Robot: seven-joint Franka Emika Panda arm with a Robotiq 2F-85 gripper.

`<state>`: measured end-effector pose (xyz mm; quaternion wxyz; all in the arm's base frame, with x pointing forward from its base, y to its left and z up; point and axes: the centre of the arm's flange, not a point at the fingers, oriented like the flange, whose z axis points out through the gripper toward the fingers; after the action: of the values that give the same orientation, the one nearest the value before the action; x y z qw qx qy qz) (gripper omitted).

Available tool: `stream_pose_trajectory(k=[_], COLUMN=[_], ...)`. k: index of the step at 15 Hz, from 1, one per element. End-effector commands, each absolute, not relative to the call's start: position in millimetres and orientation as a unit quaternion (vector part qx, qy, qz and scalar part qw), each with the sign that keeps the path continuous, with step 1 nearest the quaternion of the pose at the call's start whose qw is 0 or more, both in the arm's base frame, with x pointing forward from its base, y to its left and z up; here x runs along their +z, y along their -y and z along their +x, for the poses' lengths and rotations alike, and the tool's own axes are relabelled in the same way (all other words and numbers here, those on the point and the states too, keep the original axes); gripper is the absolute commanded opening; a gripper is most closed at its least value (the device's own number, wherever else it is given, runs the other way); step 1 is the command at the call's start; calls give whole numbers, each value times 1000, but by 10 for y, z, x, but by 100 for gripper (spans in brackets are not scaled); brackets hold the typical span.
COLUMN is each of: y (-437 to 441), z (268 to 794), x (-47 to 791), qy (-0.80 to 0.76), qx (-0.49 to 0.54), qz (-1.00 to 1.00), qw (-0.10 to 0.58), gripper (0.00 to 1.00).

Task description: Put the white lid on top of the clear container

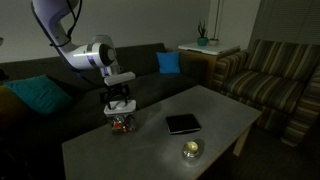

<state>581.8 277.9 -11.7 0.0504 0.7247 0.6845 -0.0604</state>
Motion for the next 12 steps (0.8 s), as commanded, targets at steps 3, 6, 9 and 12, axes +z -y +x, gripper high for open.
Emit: stream_pose_trajectory(k=[3,6,9,12], y=[-2785,-2820,-2835,-2895], z=[5763,5741,5718,5664], x=[90,201,260,291], qy=[-668,-644,-618,-594], qx=[-80,-67,-56,-63], qz=[735,759,782,799], qw=[85,73,61,67], gripper=[100,100,74,52])
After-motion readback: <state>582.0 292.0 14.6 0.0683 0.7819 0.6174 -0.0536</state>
